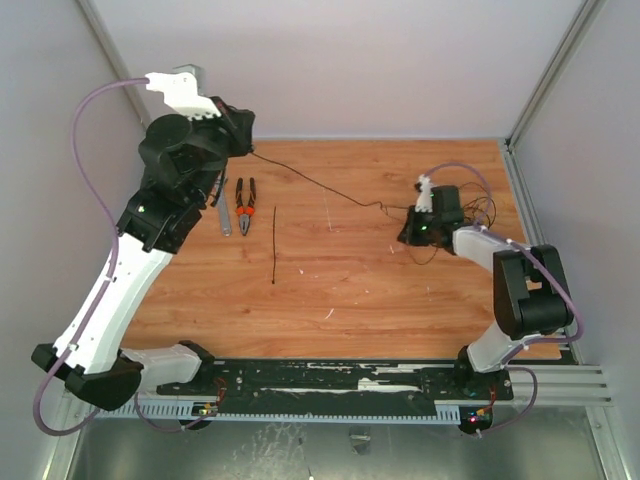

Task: Zip-tie the wires
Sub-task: Untie the cable at the center of the board.

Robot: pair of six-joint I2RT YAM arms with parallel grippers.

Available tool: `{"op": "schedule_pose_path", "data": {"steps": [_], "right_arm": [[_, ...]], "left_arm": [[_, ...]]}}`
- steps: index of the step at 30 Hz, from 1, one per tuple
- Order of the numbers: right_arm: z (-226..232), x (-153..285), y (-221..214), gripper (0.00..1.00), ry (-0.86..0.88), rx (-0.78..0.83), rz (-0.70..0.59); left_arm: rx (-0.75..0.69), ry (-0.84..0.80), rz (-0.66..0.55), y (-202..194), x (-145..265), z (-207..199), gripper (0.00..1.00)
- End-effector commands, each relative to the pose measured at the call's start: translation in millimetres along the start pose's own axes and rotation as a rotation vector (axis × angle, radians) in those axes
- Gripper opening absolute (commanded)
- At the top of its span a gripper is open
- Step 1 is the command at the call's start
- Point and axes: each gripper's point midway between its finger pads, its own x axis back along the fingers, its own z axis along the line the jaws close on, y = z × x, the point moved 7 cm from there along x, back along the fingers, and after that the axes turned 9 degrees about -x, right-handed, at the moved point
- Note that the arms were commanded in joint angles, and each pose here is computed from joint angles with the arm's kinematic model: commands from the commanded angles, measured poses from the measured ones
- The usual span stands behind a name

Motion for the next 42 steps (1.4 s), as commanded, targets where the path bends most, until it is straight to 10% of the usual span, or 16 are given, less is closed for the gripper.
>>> {"op": "schedule_pose_path", "data": {"steps": [1,18,25,33,42], "right_arm": [[-40.8,25.6,44.8,0.00,-0.174,-0.079,-0.142],[-170.5,94.2,141.8,0.00,-0.602,-0.301,-0.387],[-119.0,98.8,135.5,0.63,-0.387,-0.245,-0.378],[-50.9,97.7,128.3,0.76,-0.294,-0.098,-0.341],[-86.8,63.1,97.5,0.93,-0.412,-0.157,-0.244]], "left_arm": [[-0.010,0.049,-0.077,28.9,16.7,17.3,0.00],[-0.054,0.125,-0.010,14.9,19.3,41.4,0.00],[-0.033,0.048,-0.006,15.6,16.1,32.3,0.00],[-0.030,0.027,-0.034,23.6,17.9,29.5,0.00],[-0.052,0.067,-0.093,44.0,26.7,34.5,0.00]]}}
